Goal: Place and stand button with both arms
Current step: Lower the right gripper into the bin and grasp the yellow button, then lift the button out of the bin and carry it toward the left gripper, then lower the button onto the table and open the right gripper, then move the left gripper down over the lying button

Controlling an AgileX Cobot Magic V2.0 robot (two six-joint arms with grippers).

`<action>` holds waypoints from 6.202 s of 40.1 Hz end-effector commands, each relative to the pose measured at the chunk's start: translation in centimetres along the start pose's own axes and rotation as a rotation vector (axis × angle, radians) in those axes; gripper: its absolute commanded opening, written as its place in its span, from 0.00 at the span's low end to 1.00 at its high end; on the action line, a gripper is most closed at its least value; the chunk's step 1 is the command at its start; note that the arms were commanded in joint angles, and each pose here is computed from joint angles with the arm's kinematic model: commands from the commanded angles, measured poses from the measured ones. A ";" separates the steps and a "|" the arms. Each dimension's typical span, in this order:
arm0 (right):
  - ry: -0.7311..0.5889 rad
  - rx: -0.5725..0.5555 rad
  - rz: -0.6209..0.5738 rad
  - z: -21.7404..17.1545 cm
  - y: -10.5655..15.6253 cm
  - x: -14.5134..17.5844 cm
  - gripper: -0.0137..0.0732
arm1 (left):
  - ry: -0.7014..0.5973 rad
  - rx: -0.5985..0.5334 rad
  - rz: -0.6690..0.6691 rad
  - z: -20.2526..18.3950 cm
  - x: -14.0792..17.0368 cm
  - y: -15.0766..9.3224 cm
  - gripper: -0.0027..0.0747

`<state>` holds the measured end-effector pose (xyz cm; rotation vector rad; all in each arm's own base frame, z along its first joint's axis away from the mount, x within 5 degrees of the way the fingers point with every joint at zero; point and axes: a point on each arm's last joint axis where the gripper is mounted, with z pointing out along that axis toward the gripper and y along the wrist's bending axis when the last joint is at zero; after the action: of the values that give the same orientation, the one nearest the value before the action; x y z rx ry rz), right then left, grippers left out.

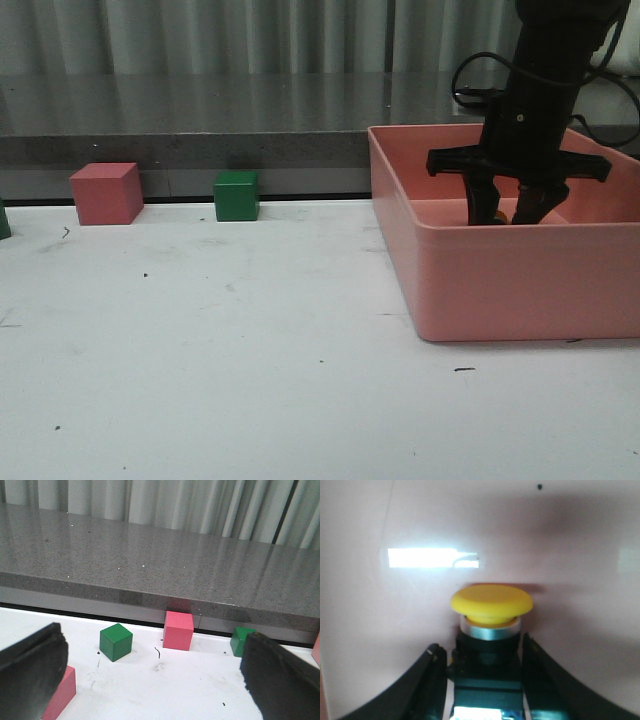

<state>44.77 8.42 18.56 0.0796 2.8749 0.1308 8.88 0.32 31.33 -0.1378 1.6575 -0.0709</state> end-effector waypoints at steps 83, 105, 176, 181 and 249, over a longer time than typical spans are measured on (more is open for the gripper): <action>-0.066 -0.323 -0.165 -4.0 29.5 7.7 0.39 | -0.091 0.011 -0.001 -0.1 -1.7 -0.2 0.90; -0.198 -0.414 -0.247 -12.4 28.8 7.0 0.78 | -0.090 0.011 -0.001 0.0 -1.6 -0.2 0.90; -0.872 -0.033 -0.120 -19.4 -7.3 26.4 0.09 | -0.090 0.011 -0.001 0.0 -1.6 -0.2 0.90; -1.090 -0.047 -0.145 -19.8 -7.7 29.1 0.09 | -0.090 0.011 -0.001 0.0 -1.6 -0.2 0.90; -1.455 -0.054 -0.179 -22.4 -8.5 34.8 0.09 | 1.166 0.267 -0.007 23.0 9.1 -15.3 0.90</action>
<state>5.20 0.34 28.70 -0.0548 1.5228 0.0743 30.00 -15.42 20.67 0.1884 2.8041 -0.4178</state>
